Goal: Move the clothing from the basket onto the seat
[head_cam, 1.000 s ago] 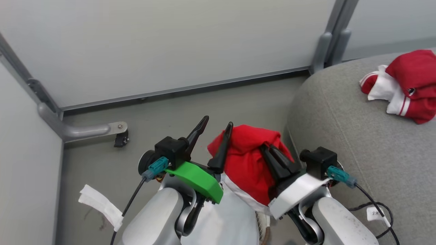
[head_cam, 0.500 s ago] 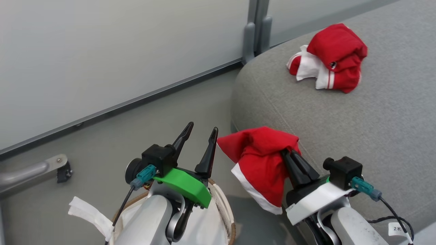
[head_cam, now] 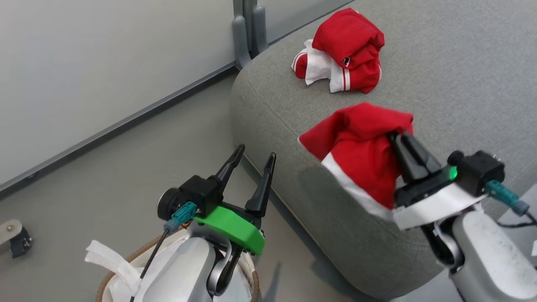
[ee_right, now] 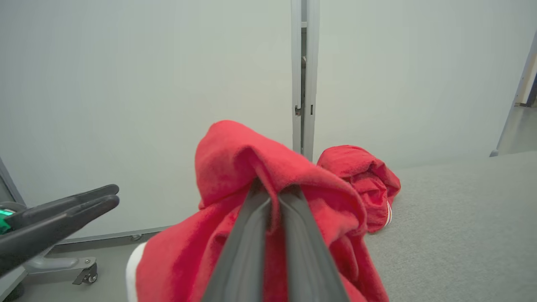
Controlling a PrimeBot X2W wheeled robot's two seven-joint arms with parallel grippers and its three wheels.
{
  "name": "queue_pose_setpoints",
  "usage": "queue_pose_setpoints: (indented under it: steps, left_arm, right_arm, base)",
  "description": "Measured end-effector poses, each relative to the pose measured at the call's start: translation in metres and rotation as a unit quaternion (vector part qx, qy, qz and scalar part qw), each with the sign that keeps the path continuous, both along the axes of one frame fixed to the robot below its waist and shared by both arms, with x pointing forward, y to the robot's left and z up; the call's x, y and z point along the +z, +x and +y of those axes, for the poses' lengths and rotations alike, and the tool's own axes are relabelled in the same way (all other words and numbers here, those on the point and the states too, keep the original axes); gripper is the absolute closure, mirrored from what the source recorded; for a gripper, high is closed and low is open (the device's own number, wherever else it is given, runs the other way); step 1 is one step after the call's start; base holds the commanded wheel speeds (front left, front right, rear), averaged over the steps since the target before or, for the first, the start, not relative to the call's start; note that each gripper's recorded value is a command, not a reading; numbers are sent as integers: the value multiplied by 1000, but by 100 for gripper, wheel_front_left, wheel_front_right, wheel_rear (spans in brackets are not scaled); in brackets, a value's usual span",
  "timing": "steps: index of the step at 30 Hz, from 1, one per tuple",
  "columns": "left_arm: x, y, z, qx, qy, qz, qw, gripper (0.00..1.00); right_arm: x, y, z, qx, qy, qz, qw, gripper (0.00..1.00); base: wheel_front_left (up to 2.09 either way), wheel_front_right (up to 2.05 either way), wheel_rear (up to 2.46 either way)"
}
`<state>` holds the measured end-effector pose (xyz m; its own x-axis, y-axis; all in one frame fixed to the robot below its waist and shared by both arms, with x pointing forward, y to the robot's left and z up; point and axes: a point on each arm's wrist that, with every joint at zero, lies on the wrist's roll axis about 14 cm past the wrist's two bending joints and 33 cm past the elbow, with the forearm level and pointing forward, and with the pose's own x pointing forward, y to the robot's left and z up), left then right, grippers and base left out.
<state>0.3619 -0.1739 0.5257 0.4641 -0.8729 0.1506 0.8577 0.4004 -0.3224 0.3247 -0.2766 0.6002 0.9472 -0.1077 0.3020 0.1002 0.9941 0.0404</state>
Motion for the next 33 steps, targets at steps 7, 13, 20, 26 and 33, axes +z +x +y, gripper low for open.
queue_pose_setpoints:
  steps: [7,13,20,26,33]
  left_arm:
    - [-7,6,-14,-25,-7,0,1000,0]
    - [-14,17,-21,-40,-19,1,999,0]
    - [-27,34,-19,-44,-32,9,998,0]
    - [-49,55,-8,-33,-29,22,999,0]
    - [-81,74,7,-16,-16,41,999,0]
  right_arm:
    - [70,33,-40,-25,-131,-44,990,100]
    - [114,76,-68,-53,-225,-57,971,100]
    - [131,135,-95,-85,-261,-50,960,100]
    - [106,185,-117,-109,-263,-12,959,100]
    - [38,225,-148,-147,-218,54,963,100]
  base:
    - [0,0,0]
    - [0,0,0]
    - [0,0,0]
    - [0,0,0]
    - [0,0,0]
